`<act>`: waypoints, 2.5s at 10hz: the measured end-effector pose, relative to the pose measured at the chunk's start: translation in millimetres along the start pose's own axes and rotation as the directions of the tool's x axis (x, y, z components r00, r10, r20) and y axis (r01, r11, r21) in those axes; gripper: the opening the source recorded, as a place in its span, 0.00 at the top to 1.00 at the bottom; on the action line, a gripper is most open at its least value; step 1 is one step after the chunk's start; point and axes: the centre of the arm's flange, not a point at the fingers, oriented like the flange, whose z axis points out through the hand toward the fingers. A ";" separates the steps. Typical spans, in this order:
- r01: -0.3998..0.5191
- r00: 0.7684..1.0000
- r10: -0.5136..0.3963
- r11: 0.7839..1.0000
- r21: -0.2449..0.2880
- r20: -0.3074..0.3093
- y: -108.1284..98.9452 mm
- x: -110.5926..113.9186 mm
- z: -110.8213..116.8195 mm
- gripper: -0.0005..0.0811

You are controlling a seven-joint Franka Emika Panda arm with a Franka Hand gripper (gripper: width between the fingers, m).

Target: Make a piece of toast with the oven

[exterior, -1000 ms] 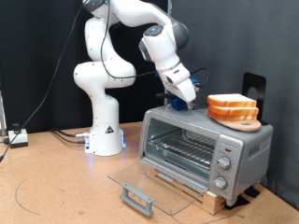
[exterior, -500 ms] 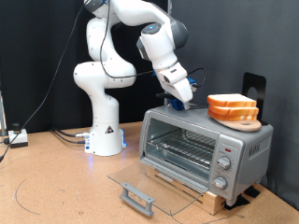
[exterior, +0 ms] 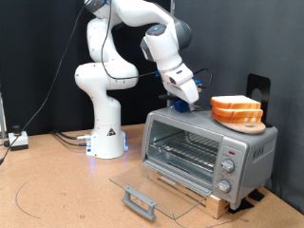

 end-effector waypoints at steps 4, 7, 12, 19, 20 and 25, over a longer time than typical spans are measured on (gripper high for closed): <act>-0.041 0.999 0.042 0.998 -0.051 0.012 -7.6 1.1 5.4 0.01; -0.067 0.998 0.067 0.996 -0.061 -0.001 2.4 0.1 -1.3 0.12; -0.088 0.996 0.087 0.993 -0.072 -0.011 16.1 -3.0 -11.2 0.51; -0.104 0.993 0.107 0.992 0.068 -0.053 16.0 2.9 -59.9 0.51; -0.102 0.993 0.105 0.993 0.066 -0.049 15.4 3.7 -58.7 0.51; -0.210 0.973 0.207 0.978 -0.020 -0.103 60.1 -20.5 -90.0 0.51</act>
